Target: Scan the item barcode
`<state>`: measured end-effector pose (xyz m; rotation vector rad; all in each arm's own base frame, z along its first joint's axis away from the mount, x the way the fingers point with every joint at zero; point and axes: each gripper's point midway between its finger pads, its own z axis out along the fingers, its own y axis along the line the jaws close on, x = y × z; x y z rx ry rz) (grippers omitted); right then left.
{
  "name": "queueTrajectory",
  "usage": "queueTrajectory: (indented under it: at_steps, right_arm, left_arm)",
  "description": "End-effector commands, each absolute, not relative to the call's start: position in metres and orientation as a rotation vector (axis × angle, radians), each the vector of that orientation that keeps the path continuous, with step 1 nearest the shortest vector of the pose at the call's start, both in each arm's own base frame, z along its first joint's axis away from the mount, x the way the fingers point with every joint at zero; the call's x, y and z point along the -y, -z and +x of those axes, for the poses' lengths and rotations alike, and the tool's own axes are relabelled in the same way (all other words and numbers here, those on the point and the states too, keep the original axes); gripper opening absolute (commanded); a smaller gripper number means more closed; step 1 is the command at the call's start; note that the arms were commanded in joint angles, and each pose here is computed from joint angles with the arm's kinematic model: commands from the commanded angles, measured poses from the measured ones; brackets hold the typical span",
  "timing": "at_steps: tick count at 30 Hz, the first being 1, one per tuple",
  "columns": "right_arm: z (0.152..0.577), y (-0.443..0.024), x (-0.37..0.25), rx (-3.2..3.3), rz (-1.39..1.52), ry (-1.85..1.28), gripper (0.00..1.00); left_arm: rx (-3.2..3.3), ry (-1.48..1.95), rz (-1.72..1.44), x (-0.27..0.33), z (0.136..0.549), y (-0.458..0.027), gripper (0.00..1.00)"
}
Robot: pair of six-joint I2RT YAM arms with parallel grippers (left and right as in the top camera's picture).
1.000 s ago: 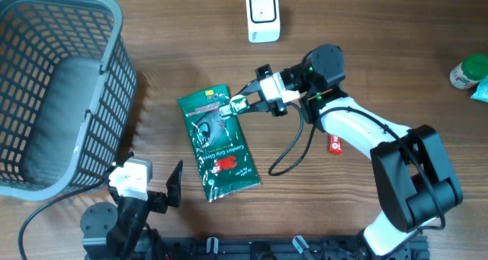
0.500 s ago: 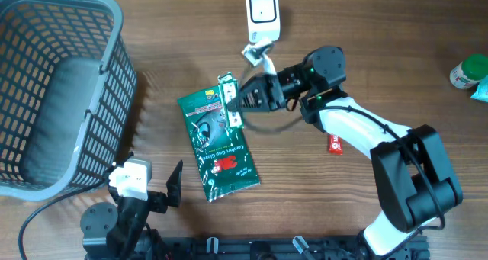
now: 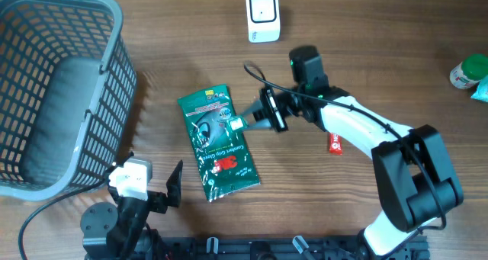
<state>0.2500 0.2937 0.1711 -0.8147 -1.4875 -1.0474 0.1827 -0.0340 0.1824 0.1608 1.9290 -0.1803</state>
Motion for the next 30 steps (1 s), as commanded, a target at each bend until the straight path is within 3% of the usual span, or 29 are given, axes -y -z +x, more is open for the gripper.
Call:
queueTrajectory:
  at_steps: [1,12,15,17,20,21,23,30]
  right_arm:
    - [0.254,-0.161,-0.278,1.371,-0.983,0.934,0.04]
    - [0.272,-0.16,-0.266,1.409,-0.996,1.029,0.05]
    - [0.314,-0.13,-0.263,1.807,-0.993,1.32,0.07]
    - [0.343,-0.12,-0.258,2.15,-0.849,1.537,0.17]
    - [0.376,-0.11,-0.245,2.569,-0.641,1.689,0.1]
    - [0.386,-0.102,-0.239,2.726,-0.575,1.675,0.04]
    - [0.399,-0.077,-0.22,3.037,-0.489,1.5,0.04]
    - [0.416,-0.038,-0.173,3.397,-0.817,0.896,0.05]
  left_arm:
    - [-1.927,0.201,0.163,0.037,0.182,-0.181,1.0]
    - [-1.927,0.201,0.164,0.037,0.182,-0.181,1.0]
    - [-1.927,0.201,0.163,0.037,0.182,-0.181,1.0]
    - [-1.927,0.201,0.163,0.037,0.182,-0.181,1.0]
    - [-1.927,0.201,0.163,0.037,0.182,-0.181,1.0]
    - [-1.927,0.201,0.163,0.037,0.182,-0.181,1.0]
    - [-1.927,0.201,0.163,0.037,0.182,-0.181,1.0]
    - [-1.927,0.201,0.163,0.037,0.182,-0.181,1.0]
